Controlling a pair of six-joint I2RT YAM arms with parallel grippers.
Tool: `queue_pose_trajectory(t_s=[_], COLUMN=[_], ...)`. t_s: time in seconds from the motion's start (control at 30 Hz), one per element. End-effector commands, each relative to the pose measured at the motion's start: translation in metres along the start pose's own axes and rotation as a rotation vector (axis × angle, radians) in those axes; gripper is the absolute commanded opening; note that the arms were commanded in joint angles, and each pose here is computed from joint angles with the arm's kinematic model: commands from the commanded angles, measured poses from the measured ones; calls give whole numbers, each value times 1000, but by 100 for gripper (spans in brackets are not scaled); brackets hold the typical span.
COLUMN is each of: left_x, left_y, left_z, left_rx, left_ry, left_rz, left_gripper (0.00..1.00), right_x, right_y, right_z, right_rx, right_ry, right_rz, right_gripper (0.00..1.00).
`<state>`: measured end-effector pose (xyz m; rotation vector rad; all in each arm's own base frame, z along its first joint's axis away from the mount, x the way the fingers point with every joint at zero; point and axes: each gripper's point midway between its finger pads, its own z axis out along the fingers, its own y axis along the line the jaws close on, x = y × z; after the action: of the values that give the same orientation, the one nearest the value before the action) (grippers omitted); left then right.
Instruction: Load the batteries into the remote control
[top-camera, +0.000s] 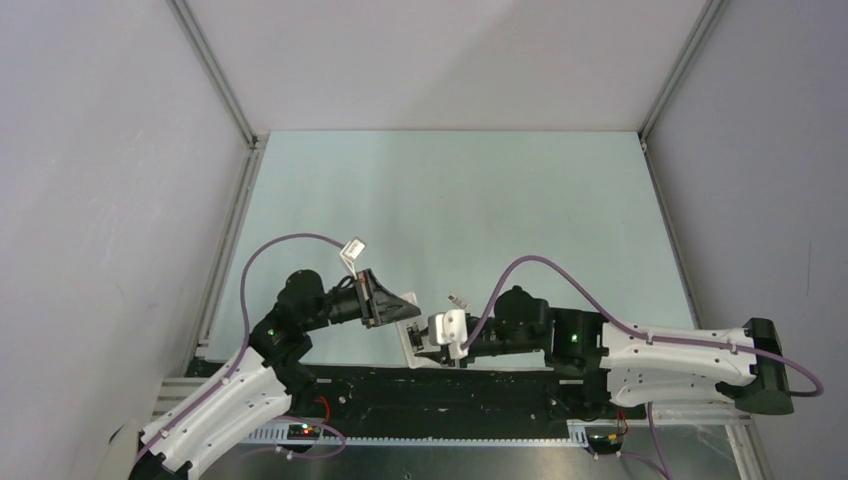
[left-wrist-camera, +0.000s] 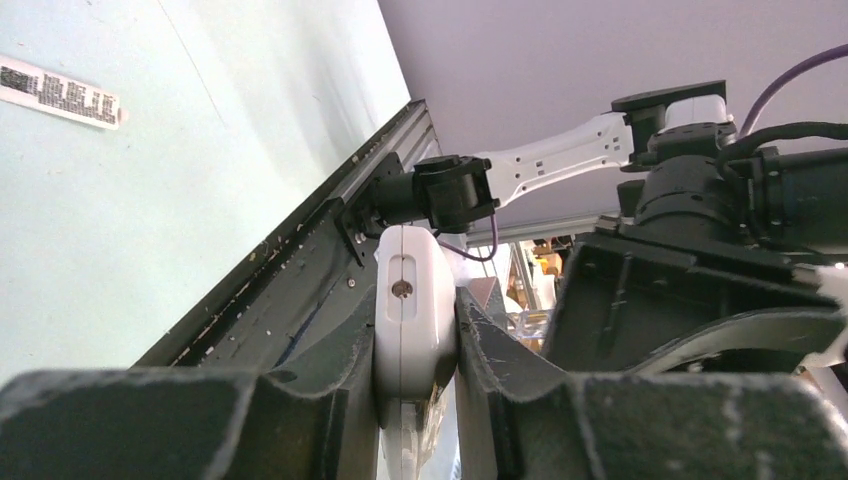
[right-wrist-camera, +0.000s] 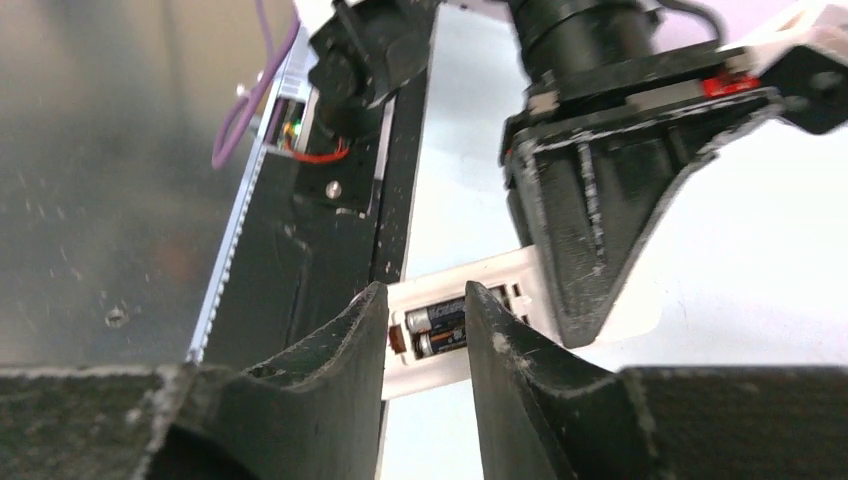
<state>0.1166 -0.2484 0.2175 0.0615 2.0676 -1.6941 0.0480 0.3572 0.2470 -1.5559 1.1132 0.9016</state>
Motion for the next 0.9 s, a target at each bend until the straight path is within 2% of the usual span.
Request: queue_pose_trajectory(t_s=[0.0, 0.17, 0.3, 0.6, 0.73, 0.87], left_x=[-8, -8, -9, -6, -4, -4], left_y=[6, 25, 33, 48, 50, 48], left_z=[3, 4, 2, -7, -9, -10], left_rx=[-2, -72, -107, -169, -167, -158], left_ry=[-48, -62, -76, -112, -121, -124], left_rz=[55, 65, 76, 43, 17, 11], left_gripper=[0, 0, 0, 0, 1, 4], right_x=[-38, -30, -4, 115, 148, 167], right_y=[-25, -50, -68, -87, -85, -82], right_z=[-12, -32, -50, -82, -81, -71], right_rx=[145, 293, 423, 625, 601, 552], right_ry=[-147, -143, -120, 149, 236, 308], right_rz=[164, 302, 427, 737, 878, 910], right_gripper=[40, 46, 50, 66, 70, 76])
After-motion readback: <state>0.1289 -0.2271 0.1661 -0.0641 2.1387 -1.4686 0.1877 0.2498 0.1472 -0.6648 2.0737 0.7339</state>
